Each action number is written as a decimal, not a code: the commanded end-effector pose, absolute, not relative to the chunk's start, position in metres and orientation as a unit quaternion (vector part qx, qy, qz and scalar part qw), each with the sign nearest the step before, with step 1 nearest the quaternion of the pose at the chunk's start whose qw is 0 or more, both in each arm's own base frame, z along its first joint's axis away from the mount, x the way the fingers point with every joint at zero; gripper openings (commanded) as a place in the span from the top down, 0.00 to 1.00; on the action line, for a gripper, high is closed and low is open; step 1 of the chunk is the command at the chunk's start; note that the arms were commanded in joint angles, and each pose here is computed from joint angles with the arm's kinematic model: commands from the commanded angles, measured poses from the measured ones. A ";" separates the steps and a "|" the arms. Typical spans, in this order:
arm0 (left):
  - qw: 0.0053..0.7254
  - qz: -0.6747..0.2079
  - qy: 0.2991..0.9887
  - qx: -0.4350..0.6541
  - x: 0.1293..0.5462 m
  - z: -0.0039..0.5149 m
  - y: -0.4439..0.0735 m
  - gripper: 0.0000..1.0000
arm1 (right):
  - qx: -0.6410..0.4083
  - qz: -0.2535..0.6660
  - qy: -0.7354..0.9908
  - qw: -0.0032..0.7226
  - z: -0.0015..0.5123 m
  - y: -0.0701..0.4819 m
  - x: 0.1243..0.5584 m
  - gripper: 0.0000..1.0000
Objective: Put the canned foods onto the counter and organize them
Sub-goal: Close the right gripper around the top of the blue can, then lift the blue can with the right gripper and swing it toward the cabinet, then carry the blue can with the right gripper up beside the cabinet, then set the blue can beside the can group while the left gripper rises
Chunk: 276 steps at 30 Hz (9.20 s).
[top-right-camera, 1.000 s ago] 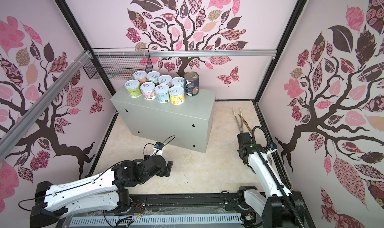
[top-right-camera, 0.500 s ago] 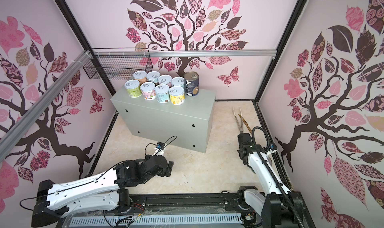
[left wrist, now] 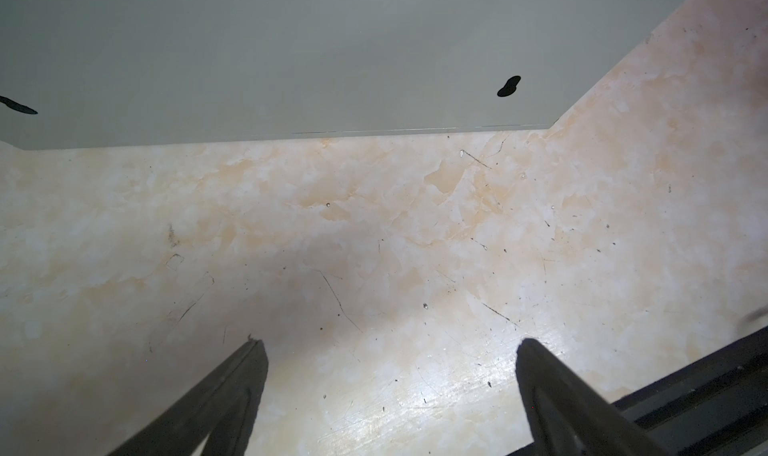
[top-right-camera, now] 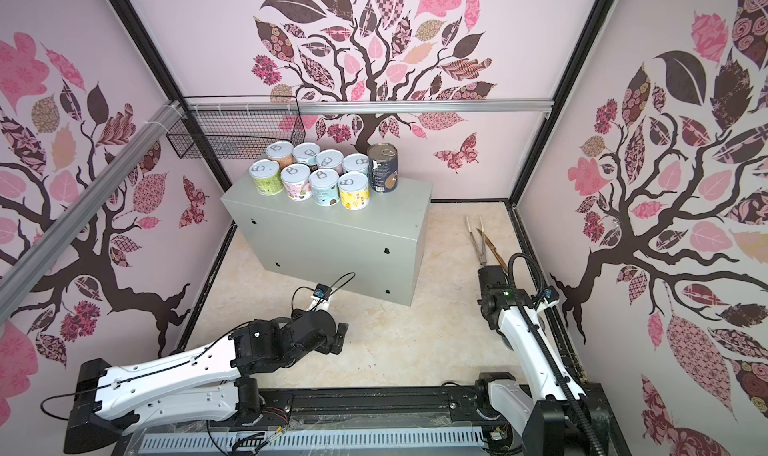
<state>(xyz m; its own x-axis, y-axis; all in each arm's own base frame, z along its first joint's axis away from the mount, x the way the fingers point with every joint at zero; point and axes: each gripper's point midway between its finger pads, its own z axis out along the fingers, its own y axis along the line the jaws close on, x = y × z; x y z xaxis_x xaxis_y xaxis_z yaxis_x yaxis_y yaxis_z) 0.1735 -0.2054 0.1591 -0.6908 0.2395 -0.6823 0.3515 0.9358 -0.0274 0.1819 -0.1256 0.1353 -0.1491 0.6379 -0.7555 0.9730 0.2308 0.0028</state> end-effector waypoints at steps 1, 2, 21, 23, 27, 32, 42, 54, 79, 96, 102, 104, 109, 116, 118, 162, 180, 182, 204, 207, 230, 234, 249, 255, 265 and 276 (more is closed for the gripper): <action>0.371 -0.089 0.910 0.160 0.176 0.170 -0.212 0.03 | 0.571 -0.258 0.706 0.330 0.142 -0.128 0.174 0.00; 0.371 -0.089 0.910 0.160 0.176 0.170 -0.212 0.03 | 0.572 -0.253 0.708 0.328 0.139 -0.126 0.174 0.00; 0.367 -0.085 0.913 0.153 0.176 0.164 -0.208 0.03 | 0.561 -0.265 0.721 0.309 0.103 -0.126 0.180 0.00; 0.367 -0.086 0.913 0.154 0.176 0.164 -0.209 0.03 | 0.558 -0.269 0.722 0.308 0.101 -0.127 0.181 0.00; 0.366 -0.085 0.913 0.156 0.176 0.162 -0.211 0.03 | 0.557 -0.286 0.719 0.302 0.097 -0.131 0.180 0.00; 0.364 -0.083 0.914 0.157 0.176 0.156 -0.212 0.02 | 0.566 -0.288 0.716 0.292 0.090 -0.136 0.179 0.00; 0.366 -0.083 0.912 0.163 0.179 0.157 -0.218 0.02 | 0.578 -0.272 0.700 0.318 0.092 -0.137 0.182 0.17; 0.372 -0.078 0.909 0.168 0.181 0.160 -0.219 0.02 | 0.528 -0.229 0.747 0.334 0.095 -0.128 0.210 0.40; 0.403 -0.097 0.900 0.136 0.178 0.170 -0.192 0.02 | 0.088 0.060 0.916 0.387 0.123 0.048 0.313 0.53; 0.429 -0.107 0.889 0.119 0.179 0.181 -0.180 0.02 | 0.016 0.050 0.930 0.365 0.103 0.083 0.312 0.38; 0.432 -0.108 0.887 0.118 0.179 0.183 -0.179 0.02 | 0.016 0.061 0.929 0.366 0.104 0.086 0.311 0.31; 0.435 -0.110 0.886 0.115 0.179 0.184 -0.177 0.02 | 0.016 0.063 0.928 0.367 0.105 0.087 0.310 0.28; 0.441 -0.110 0.884 0.108 0.179 0.188 -0.173 0.02 | 0.018 0.067 0.925 0.374 0.103 0.086 0.309 0.12; 0.440 -0.104 0.885 0.107 0.180 0.186 -0.171 0.02 | 0.041 0.065 0.915 0.395 0.109 0.079 0.306 0.00; 0.440 -0.104 0.885 0.106 0.180 0.186 -0.171 0.02 | 0.054 0.065 0.908 0.411 0.114 0.075 0.305 0.00; 0.441 -0.121 0.885 0.085 0.179 0.173 -0.169 0.02 | 0.203 -0.008 0.838 0.507 0.047 0.071 0.282 0.00; 0.471 -0.146 0.868 0.057 0.179 0.184 -0.155 0.02 | 0.142 -0.032 0.841 0.521 0.036 0.085 0.300 0.00; 0.472 -0.146 0.868 0.057 0.179 0.184 -0.156 0.02 | 0.141 -0.032 0.840 0.523 0.036 0.086 0.301 0.01; 0.478 -0.142 0.865 0.053 0.182 0.202 -0.151 0.02 | 0.122 -0.008 0.855 0.503 0.039 0.098 0.301 0.56; 0.480 -0.135 0.864 0.063 0.183 0.208 -0.152 0.02 | 0.116 0.007 0.853 0.508 0.051 0.101 0.301 0.57; 0.477 -0.131 0.865 0.086 0.175 0.265 -0.137 0.02 | 0.111 0.127 0.835 0.523 0.162 0.080 0.268 0.62; 0.490 -0.148 0.855 0.081 0.172 0.285 -0.130 0.02 | 0.088 0.147 0.833 0.526 0.190 0.085 0.260 0.62; 0.533 -0.145 0.828 0.096 0.171 0.355 -0.113 0.02 | -0.020 0.213 0.790 0.574 0.322 0.094 0.211 0.61; 0.569 -0.137 0.804 0.107 0.174 0.393 -0.108 0.02 | -0.106 0.238 0.774 0.577 0.371 0.114 0.198 0.61; 0.628 -0.067 0.771 0.081 0.180 0.433 -0.070 0.02 | -0.215 0.256 0.734 0.591 0.436 0.150 0.205 0.62; 0.660 -0.025 0.748 0.063 0.182 0.425 -0.051 0.02 | -0.256 0.269 0.713 0.595 0.479 0.192 0.252 0.62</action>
<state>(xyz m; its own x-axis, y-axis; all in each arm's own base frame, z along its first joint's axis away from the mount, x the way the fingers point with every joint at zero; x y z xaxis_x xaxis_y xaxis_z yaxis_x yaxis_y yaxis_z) 0.1792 -0.0472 0.4277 -0.1408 0.0376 -0.9893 0.1366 0.9905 0.0182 0.2503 0.1811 0.4035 -0.3842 -0.1397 -0.9126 -0.6172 0.7740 0.1413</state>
